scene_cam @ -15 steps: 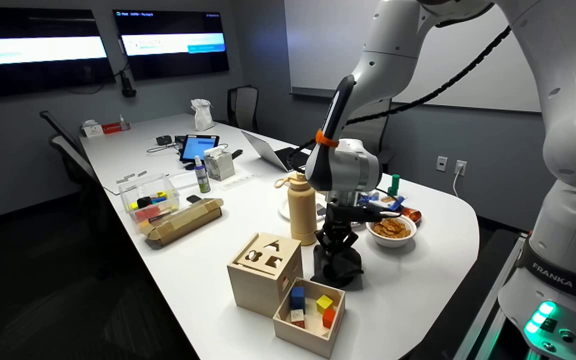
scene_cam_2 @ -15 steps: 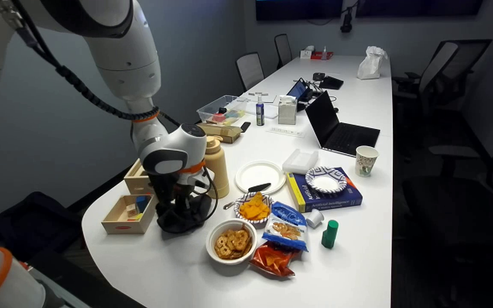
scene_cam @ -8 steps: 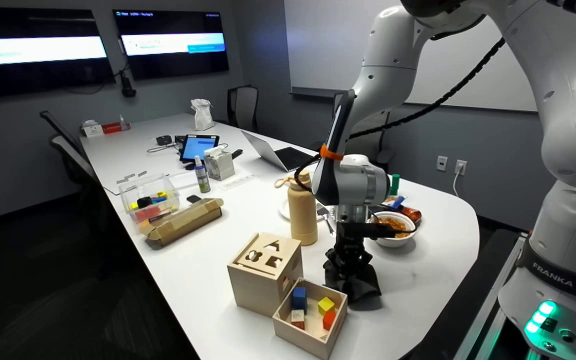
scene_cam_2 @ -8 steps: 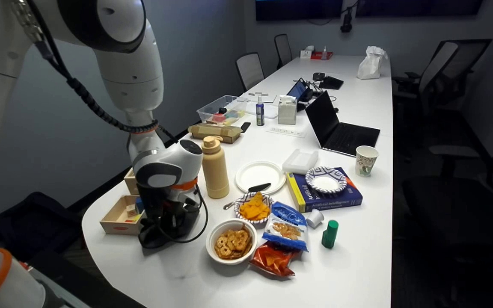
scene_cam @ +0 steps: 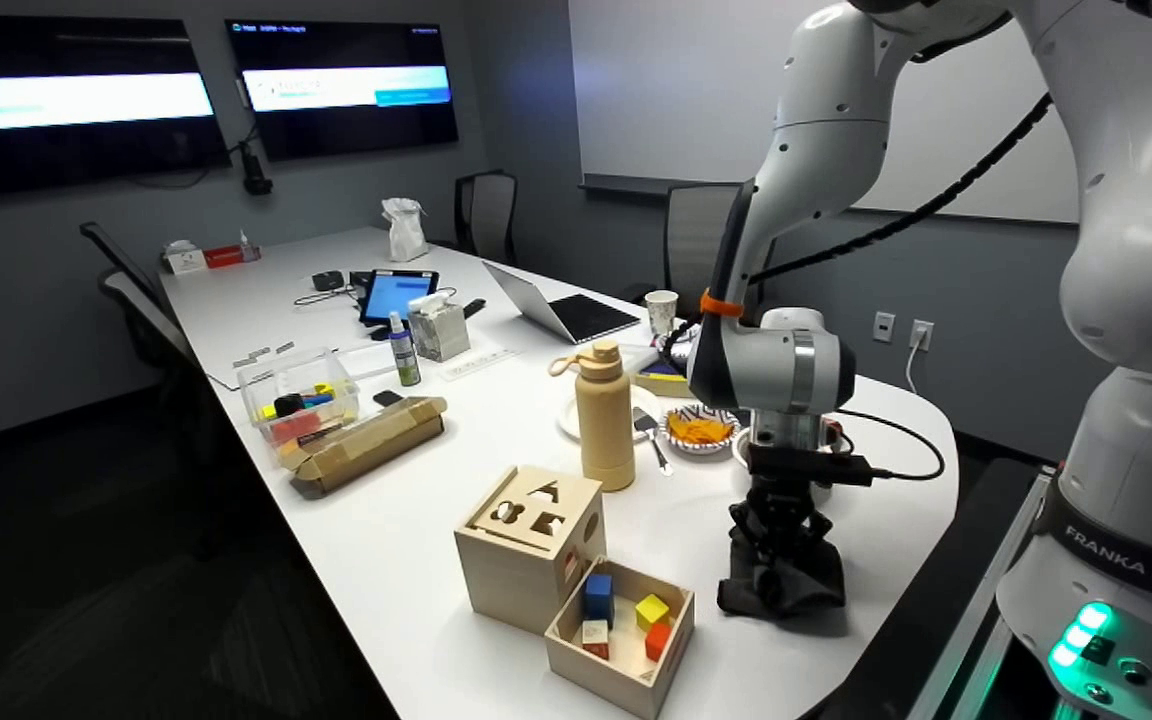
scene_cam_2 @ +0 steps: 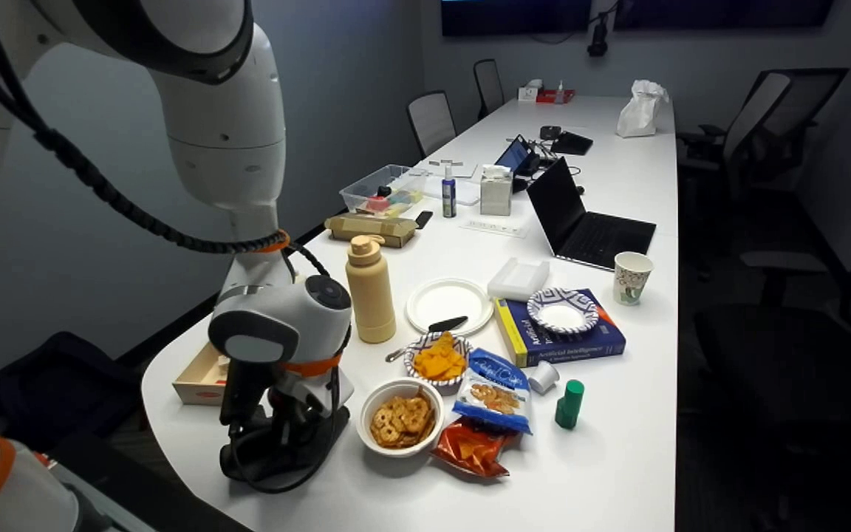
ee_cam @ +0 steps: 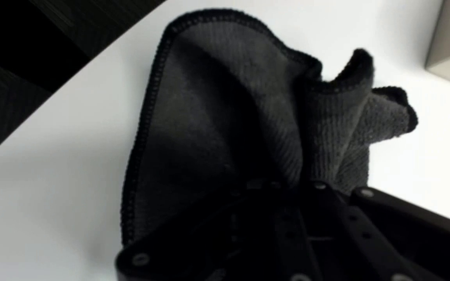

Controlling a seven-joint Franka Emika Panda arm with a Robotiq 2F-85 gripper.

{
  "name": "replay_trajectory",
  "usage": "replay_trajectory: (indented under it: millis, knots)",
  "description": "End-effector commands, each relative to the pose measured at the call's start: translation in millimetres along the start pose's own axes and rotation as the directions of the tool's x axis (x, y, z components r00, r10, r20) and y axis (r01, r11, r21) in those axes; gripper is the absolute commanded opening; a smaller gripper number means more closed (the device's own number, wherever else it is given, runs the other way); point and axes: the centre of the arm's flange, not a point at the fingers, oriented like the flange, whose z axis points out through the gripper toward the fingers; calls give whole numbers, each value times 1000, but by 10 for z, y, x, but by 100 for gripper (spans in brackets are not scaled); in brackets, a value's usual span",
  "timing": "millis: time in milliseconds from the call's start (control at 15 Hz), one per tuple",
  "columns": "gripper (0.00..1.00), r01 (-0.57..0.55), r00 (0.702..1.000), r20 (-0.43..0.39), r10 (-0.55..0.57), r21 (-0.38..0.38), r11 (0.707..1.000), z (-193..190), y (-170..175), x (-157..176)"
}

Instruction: Use the grey towel to wipe the counter.

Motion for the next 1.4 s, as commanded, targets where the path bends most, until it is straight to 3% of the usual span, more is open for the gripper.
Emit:
replay_trajectory:
  millis: [0, 267, 467, 600, 867, 1133, 1333]
  knots:
    - [2, -6, 996, -94, 12, 67, 998, -86, 148, 88]
    - [2, 45, 979, -201, -28, 84, 995, -262, -128, 357]
    - [2, 132, 968, -228, -107, 98, 986, -315, -427, 452]
    - [2, 213, 962, -199, -189, 103, 972, -304, -638, 440]
    - [2, 339, 941, -60, -334, 124, 933, -137, -776, 263]
    - [2, 316, 943, 62, -328, 148, 937, 98, -472, 35]
    - [2, 205, 970, 99, -222, 153, 967, 228, -39, -84]
